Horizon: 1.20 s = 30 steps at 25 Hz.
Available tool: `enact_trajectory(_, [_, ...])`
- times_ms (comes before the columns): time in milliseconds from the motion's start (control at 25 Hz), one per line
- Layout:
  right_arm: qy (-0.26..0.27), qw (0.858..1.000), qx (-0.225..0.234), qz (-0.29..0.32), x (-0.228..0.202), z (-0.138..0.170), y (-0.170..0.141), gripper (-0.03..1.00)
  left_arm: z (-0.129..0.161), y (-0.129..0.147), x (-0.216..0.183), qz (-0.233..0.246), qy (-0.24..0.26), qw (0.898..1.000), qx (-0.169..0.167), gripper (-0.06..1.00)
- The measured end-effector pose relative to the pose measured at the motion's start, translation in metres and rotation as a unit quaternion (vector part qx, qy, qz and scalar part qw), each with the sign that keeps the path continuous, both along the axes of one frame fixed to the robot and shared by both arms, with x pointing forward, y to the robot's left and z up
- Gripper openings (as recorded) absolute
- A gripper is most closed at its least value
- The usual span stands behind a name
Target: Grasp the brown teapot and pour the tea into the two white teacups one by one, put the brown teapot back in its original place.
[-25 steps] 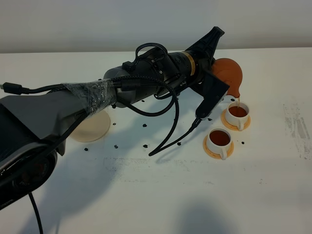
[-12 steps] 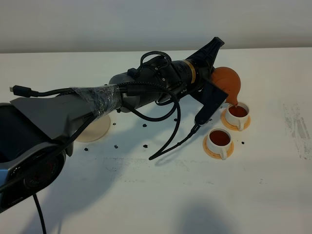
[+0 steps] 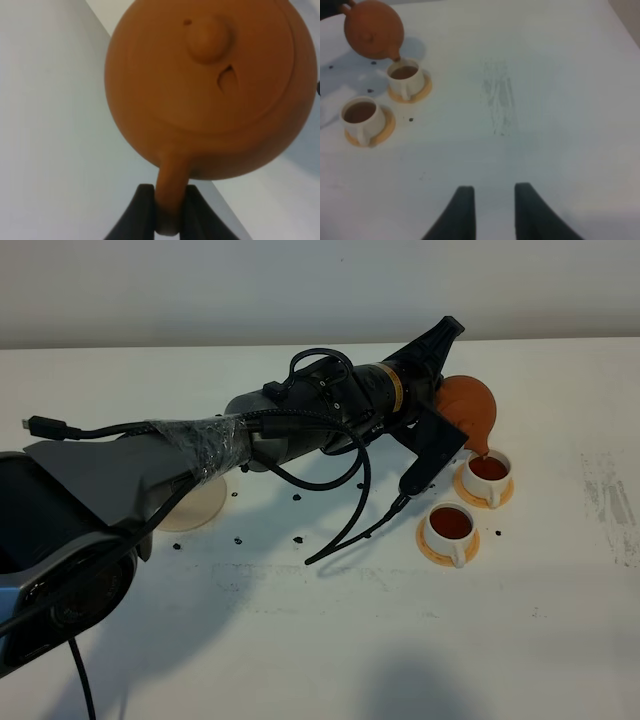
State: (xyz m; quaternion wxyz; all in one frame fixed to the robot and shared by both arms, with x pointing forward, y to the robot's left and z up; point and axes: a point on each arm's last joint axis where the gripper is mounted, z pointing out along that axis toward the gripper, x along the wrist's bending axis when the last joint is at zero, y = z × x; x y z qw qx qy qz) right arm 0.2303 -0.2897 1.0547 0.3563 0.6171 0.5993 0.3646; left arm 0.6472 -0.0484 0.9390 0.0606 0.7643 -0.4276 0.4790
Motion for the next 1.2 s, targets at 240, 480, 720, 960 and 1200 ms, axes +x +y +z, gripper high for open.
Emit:
enact_trajectory(240, [0.0, 1.0, 0.0, 0.0, 0.0, 0.0, 0.0, 0.22, 0.001, -0.0005, 0.0004, -0.011, -0.014, 1.0, 0.009, 0.09])
enact_trajectory(480, [0.0, 1.0, 0.0, 0.0, 0.0, 0.0, 0.0, 0.22, 0.0015, -0.0009, 0.0004, -0.014, -0.018, 1.0, 0.009, 0.09])
enact_trajectory(720, [0.0, 1.0, 0.0, 0.0, 0.0, 0.0, 0.0, 0.22, 0.0028, -0.0022, 0.0004, -0.02, -0.024, 1.0, 0.003, 0.09])
enact_trajectory(960, [0.0, 1.0, 0.0, 0.0, 0.0, 0.0, 0.0, 0.22, 0.0034, -0.0008, 0.0021, -0.019, -0.026, 0.999, -0.001, 0.09])
enact_trajectory(1200, [0.0, 1.0, 0.0, 0.0, 0.0, 0.0, 0.0, 0.22, 0.004, 0.0018, 0.0048, -0.018, -0.029, 0.999, -0.004, 0.09])
